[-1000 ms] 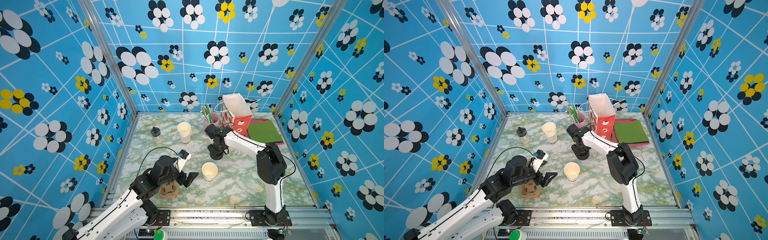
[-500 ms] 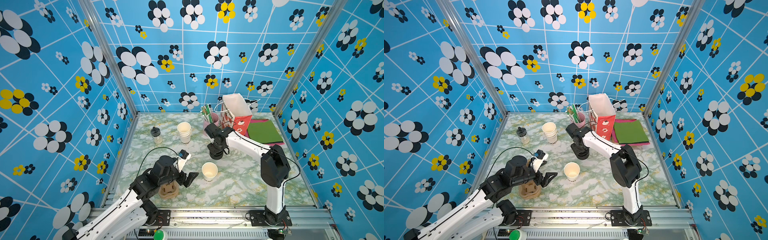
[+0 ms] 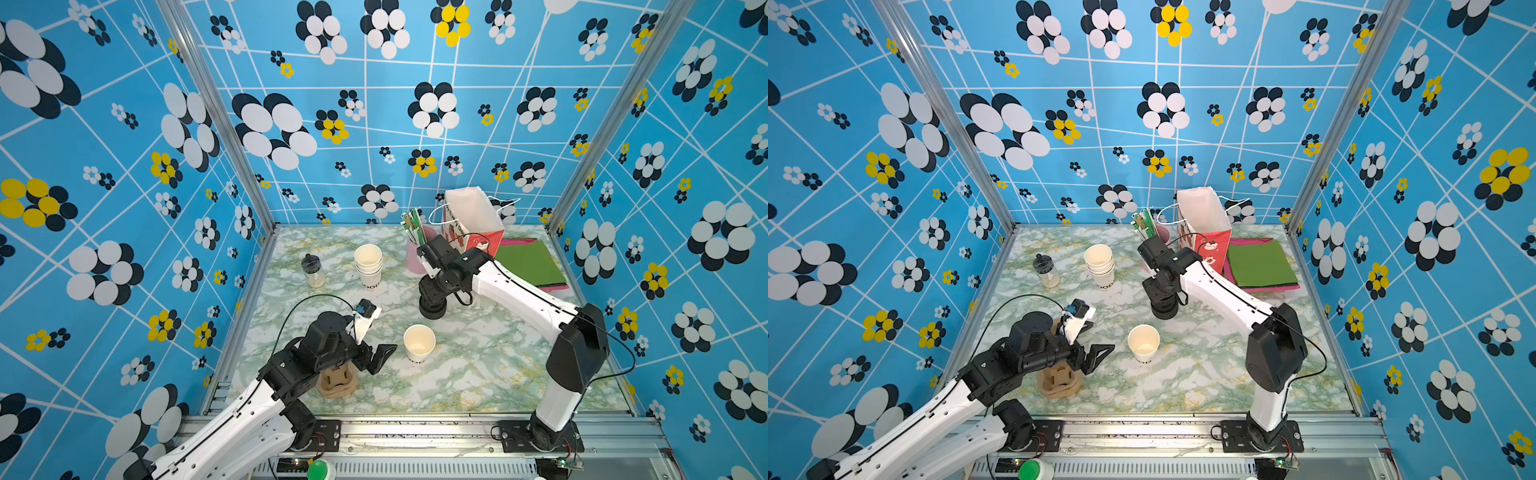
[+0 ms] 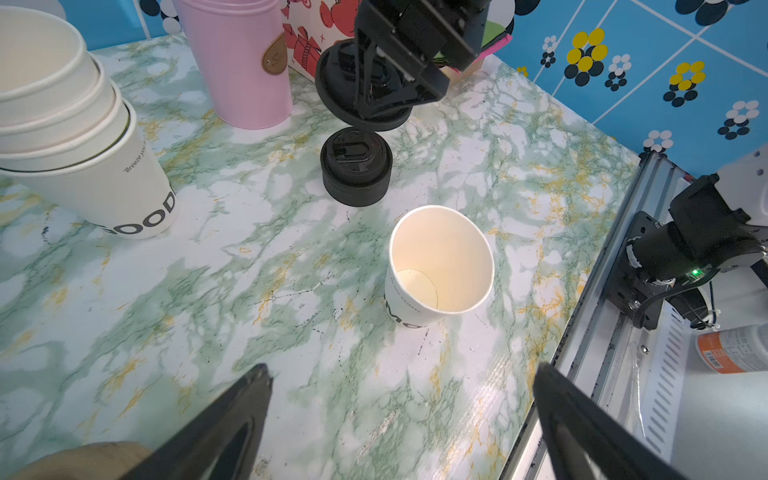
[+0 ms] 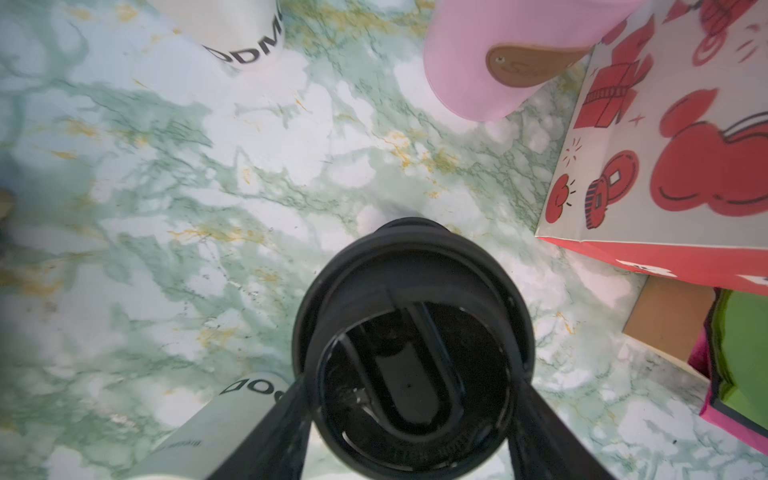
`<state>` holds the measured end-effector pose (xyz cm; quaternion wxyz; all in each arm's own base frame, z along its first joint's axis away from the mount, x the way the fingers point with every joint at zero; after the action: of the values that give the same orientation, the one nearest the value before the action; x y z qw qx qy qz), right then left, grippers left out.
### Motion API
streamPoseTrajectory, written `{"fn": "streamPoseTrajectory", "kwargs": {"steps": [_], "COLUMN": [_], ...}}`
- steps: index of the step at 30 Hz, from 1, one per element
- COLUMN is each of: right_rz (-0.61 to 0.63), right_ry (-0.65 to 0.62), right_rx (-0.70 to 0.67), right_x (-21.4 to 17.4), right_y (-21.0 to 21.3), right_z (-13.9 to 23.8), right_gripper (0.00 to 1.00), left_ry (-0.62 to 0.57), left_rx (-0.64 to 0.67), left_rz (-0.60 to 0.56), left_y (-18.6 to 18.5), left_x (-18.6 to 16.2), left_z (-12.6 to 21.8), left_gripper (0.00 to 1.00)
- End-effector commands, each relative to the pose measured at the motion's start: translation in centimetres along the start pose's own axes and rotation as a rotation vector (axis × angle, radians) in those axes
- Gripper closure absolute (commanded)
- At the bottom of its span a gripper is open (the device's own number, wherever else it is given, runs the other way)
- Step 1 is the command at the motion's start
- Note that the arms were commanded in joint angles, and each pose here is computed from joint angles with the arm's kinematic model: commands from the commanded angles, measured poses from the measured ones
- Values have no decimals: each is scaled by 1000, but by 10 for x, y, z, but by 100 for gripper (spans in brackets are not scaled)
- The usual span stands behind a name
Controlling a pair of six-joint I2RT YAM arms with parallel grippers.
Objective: Pack the takeout coffee
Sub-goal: 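Carry the black lid with the right gripper over the white cup, then lower the black lid onto the white cup rim and press down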
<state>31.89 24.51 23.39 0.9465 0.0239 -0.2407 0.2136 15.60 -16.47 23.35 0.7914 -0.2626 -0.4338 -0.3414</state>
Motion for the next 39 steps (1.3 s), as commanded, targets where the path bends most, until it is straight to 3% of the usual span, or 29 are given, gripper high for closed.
{"fn": "streamPoseTrajectory", "kwargs": {"steps": [1,13,28,39], "right_rz": [9,15,48,60], "right_ry": [15,51,134,180], "right_rx": [47,174,193,175], "right_x": [-14,-57,-90,-100], "right_y": [5,37,79,85], "right_z": [28,68,55,38], "right_gripper": [31,31,31,31], "left_ry": [-36,-66,-92,-101], "left_rx": [17,56,120,125], "left_rz": [29,67,123,148], "left_y": [3,7,16,18], "left_x": [3,1,-3,-5], "left_z": [2,6,9,9], "left_gripper": [1,1,1,1]}}
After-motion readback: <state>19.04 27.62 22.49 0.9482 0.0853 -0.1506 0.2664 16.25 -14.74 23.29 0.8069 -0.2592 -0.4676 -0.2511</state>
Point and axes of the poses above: each gripper's point midway between its finger pads, its own z axis back along the fingers, its own y axis along the line the jaws close on, x = y × z, the point moved 6 cm from there along z, back along the fingers, and after that the axes turned 7 degrees about -z, right-handed, at the moved point
